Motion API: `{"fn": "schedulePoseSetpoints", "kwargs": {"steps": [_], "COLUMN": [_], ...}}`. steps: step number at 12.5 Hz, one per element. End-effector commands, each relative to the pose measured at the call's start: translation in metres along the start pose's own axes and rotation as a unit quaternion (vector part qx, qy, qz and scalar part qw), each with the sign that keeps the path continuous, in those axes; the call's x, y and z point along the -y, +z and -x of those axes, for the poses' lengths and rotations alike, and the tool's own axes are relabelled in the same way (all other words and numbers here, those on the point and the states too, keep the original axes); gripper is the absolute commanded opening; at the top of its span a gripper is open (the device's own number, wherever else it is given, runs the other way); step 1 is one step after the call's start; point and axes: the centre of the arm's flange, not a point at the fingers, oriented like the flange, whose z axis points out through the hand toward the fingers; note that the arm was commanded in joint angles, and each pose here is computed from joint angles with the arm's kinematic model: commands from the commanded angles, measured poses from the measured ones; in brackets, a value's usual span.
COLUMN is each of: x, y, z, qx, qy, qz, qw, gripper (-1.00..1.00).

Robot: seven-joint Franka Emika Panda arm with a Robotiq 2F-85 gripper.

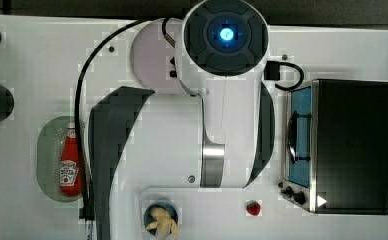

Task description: Pick ketchup from strainer and place it on the table

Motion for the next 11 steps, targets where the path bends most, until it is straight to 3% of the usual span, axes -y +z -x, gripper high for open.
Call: {"fn": "schedulePoseSetpoints", "kwargs": {"steps": [1, 3, 7, 11], "x": [-0.082, -0.072, -0.007, 0.064], "y": [-0.081, -0.080, -0.067, -0.035], "z": [0.056, 0.060, 0.096, 0.161], "qx": [0.018, 0.010, -0.013, -0.006], "qy": [0.067, 0.057, -0.011, -0.102], "qz": [0.011, 0.006, -0.001, 0.018], "qw": [0.998, 0.998, 1.000, 0.995], "gripper": [0.60, 0.99, 1.00, 1.00]}}
